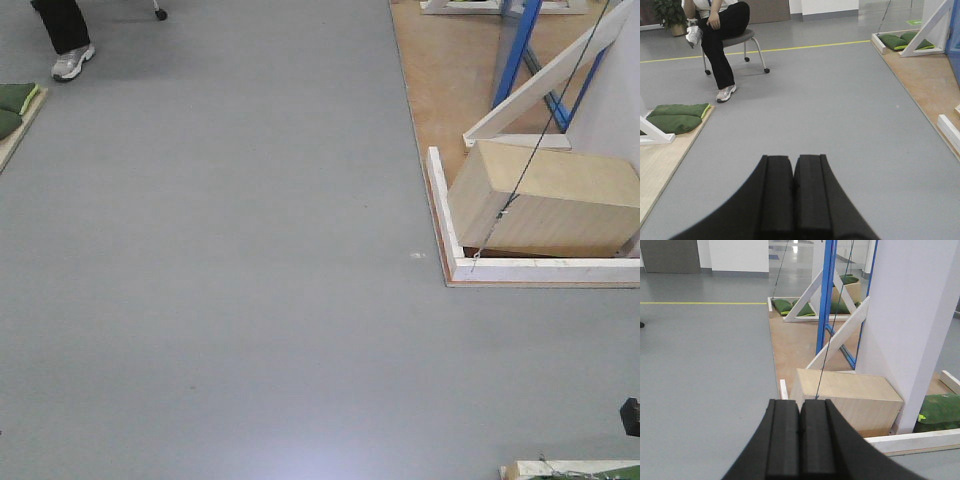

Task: Move to blue door and open it
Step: 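Drive the base forward toward the blue door on the wooden platform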

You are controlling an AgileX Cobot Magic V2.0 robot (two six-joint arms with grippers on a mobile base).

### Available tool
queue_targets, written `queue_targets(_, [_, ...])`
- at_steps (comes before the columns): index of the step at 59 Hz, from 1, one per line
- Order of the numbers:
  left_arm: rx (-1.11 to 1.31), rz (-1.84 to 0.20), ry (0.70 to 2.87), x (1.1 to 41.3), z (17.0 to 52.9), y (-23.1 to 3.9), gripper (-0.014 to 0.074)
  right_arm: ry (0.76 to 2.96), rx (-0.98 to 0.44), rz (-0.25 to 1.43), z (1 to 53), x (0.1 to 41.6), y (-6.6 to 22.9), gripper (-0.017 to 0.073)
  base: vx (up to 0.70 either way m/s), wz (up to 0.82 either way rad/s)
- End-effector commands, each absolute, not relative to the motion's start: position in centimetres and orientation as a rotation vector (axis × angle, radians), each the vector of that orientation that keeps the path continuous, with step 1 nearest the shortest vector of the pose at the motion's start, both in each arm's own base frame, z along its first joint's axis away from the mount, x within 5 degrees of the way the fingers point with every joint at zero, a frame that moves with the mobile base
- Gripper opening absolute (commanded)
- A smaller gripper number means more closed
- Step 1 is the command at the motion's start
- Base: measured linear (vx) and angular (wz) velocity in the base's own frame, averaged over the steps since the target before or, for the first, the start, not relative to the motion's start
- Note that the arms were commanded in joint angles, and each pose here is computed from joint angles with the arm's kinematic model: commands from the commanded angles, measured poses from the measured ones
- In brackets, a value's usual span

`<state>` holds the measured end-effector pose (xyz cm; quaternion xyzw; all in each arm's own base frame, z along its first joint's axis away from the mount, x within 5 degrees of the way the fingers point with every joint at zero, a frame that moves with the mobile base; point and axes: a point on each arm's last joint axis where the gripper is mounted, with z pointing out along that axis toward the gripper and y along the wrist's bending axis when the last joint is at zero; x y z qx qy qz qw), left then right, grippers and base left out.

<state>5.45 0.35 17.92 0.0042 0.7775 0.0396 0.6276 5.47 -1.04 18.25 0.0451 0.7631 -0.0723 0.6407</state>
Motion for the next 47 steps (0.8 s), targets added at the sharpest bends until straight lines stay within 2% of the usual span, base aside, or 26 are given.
queue_targets(1, [0.01,0.077,1.684,5.48,18.6,0.27,0.007,1.66,0.076,-0.177,18.41,5.5,-0.97,0.0002,0.27,0.04])
queue_targets(47, [0.01,0.077,1.685,5.49,18.59,0.27,0.007,1.661,0.076,-0.176,18.4,5.51,-0.97,0.0002,0.33,0.08])
